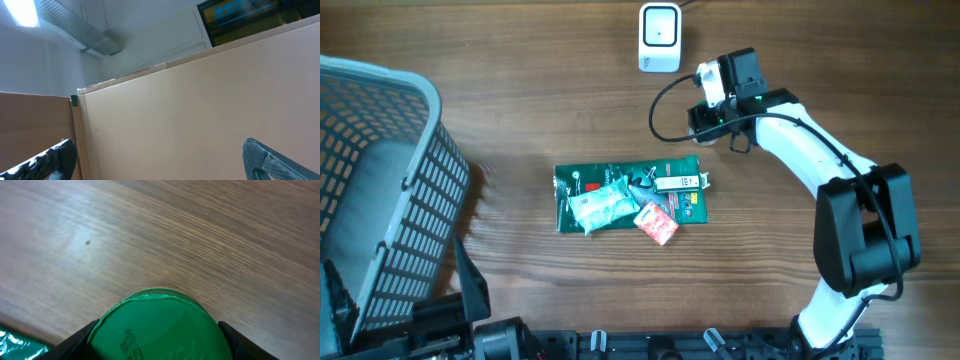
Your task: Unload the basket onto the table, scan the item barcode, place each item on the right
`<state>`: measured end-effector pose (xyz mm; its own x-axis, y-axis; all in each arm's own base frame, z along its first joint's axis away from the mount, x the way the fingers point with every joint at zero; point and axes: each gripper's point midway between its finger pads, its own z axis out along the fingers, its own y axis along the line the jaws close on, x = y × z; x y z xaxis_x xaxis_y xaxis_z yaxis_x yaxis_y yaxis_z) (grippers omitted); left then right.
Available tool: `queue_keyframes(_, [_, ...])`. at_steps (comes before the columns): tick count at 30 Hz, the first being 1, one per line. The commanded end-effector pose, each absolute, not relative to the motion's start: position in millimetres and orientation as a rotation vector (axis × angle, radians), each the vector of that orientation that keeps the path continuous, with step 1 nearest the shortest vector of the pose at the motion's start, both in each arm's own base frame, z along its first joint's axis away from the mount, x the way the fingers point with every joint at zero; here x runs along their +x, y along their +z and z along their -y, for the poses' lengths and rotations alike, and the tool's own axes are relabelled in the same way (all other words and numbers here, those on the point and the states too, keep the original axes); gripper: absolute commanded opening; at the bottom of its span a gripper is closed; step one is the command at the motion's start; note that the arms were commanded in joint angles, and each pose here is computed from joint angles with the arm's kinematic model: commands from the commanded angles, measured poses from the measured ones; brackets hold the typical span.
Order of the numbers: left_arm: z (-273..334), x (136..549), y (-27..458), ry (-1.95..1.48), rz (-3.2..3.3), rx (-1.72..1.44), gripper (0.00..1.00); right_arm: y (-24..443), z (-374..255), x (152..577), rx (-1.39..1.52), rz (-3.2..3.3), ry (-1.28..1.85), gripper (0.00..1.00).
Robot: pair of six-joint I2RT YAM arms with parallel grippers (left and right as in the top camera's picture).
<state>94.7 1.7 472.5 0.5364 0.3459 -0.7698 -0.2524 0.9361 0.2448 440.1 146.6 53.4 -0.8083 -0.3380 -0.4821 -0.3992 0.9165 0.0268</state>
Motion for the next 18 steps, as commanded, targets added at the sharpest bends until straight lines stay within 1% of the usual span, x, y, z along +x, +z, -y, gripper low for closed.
queue_keyframes(1, [-3.9, 93.7, 470.8, 0.373, -0.938, 0.098, 1.00, 54.2, -126.1, 448.9, -0.255, -2.633, 0.063, 0.66])
queue_keyframes(4, [-3.9, 93.7, 470.8, 0.373, -0.938, 0.098, 1.00, 63.5, -120.1, 448.4, 0.101, -2.635, 0.113, 0.68])
queue_keyframes(6, [-4.0, 93.8, 470.6, 0.373, -0.939, 0.098, 1.00, 63.5, -107.9, 441.7, 0.630, -2.589, 0.152, 0.70])
queue_keyframes(8, [-4.0, 93.7, 470.7, 0.373, -0.939, 0.098, 1.00, 57.8, -87.3, 427.7, 0.968, -2.517, 0.061, 0.71])
queue_keyframes(9, [-4.0, 93.7, 470.7, 0.373, -0.939, 0.098, 1.00, 56.6, -78.6, 422.1, 1.091, -2.470, 0.019, 0.71])
queue_keyframes(10, [-4.0, 93.7, 470.7, 0.373, -0.939, 0.098, 1.00, 56.5, -79.0, 421.5, 1.089, -2.475, 0.020, 0.79])
queue_keyframes(11, [-4.0, 93.7, 470.7, 0.373, -0.939, 0.098, 1.00, 58.4, -80.1, 420.5, 1.078, -2.483, 0.028, 0.90])
queue_keyframes(12, [-4.0, 93.7, 470.7, 0.373, -0.939, 0.098, 1.00, 64.1, -83.4, 420.1, 1.002, -2.515, 0.043, 1.00])
queue_keyframes(14, [-4.0, 93.8, 470.6, 0.373, -0.939, 0.098, 1.00, 81.8, -88.8, 417.0, 0.846, -2.571, 0.072, 1.00])
queue_keyframes(16, [-4.0, 93.7, 470.7, 0.373, -0.939, 0.098, 1.00, 102.6, -87.3, 413.9, 0.672, -2.613, 0.037, 1.00])
queue_keyframes(18, [-4.0, 93.7, 470.7, 0.373, -0.939, 0.098, 1.00, 111.2, -87.3, 414.1, 0.527, -2.650, 0.001, 1.00])
